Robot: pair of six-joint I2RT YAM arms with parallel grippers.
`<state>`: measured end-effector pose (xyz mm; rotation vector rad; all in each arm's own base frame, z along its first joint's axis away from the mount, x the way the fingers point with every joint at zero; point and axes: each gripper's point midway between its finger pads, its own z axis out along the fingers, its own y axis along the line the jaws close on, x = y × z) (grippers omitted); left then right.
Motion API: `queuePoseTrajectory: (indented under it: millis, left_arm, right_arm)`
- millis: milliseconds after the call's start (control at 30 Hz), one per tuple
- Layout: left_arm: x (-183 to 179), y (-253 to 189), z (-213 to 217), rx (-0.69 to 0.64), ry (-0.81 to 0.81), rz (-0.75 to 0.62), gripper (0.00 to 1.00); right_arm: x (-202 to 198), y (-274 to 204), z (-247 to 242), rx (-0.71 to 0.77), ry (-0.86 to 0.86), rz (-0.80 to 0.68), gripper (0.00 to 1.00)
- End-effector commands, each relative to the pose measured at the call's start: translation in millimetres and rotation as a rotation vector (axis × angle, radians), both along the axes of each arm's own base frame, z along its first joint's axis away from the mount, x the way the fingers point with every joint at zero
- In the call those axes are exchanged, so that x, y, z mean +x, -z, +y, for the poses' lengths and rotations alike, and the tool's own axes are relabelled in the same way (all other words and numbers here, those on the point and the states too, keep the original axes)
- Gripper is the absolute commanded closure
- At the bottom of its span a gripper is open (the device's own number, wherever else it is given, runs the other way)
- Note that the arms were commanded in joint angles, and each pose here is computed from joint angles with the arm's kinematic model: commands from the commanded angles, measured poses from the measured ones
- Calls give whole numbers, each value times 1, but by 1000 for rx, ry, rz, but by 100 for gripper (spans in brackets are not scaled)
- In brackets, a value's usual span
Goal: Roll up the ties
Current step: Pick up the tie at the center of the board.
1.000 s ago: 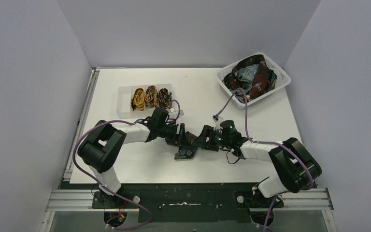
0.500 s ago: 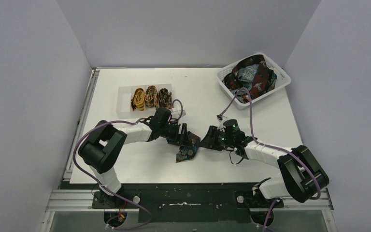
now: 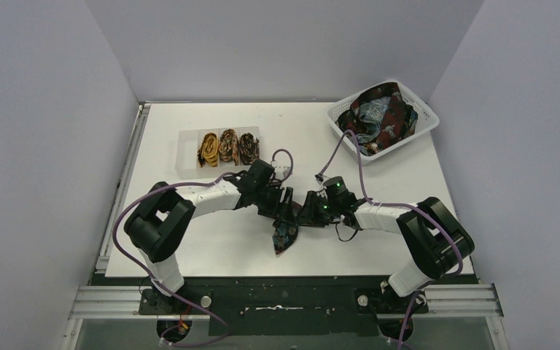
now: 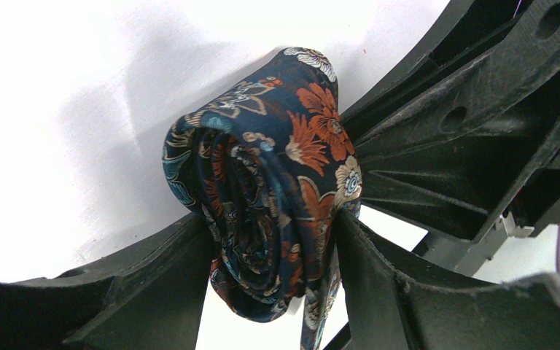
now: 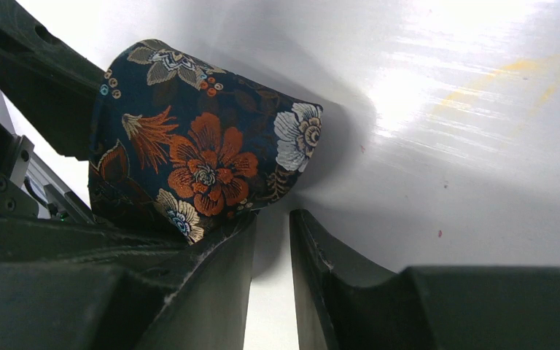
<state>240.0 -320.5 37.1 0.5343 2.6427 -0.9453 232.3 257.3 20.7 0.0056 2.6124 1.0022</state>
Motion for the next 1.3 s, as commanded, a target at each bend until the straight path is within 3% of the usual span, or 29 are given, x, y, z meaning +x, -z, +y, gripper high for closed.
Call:
queuePoseTrajectory:
  millis: [0,100,200,433,700,1100,1267]
  left_arm:
    - [7,3,2,109,-6,-47,42]
    - [9,4,0,110,-19,-54,46]
    - [10,5,-2,96,-31,-54,57]
    - [11,3,-9,53,-33,-56,65]
    - [13,-7,-10,9,-36,-72,100]
    - [24,-23,-1,20,-60,-118,100]
    - [32,-43,6,36,-92,-166,100]
  right_arm:
    - [7,5,-5,-74,34,-1,72]
    - [7,9,-11,-103,51,-1,71]
    - [4,11,-11,-100,29,4,68]
    - [1,16,-18,-115,-3,10,64]
    - [4,6,-25,-103,-23,0,62]
    - [29,-34,-57,-97,116,-142,57]
    - [32,-33,-69,-99,157,-135,57]
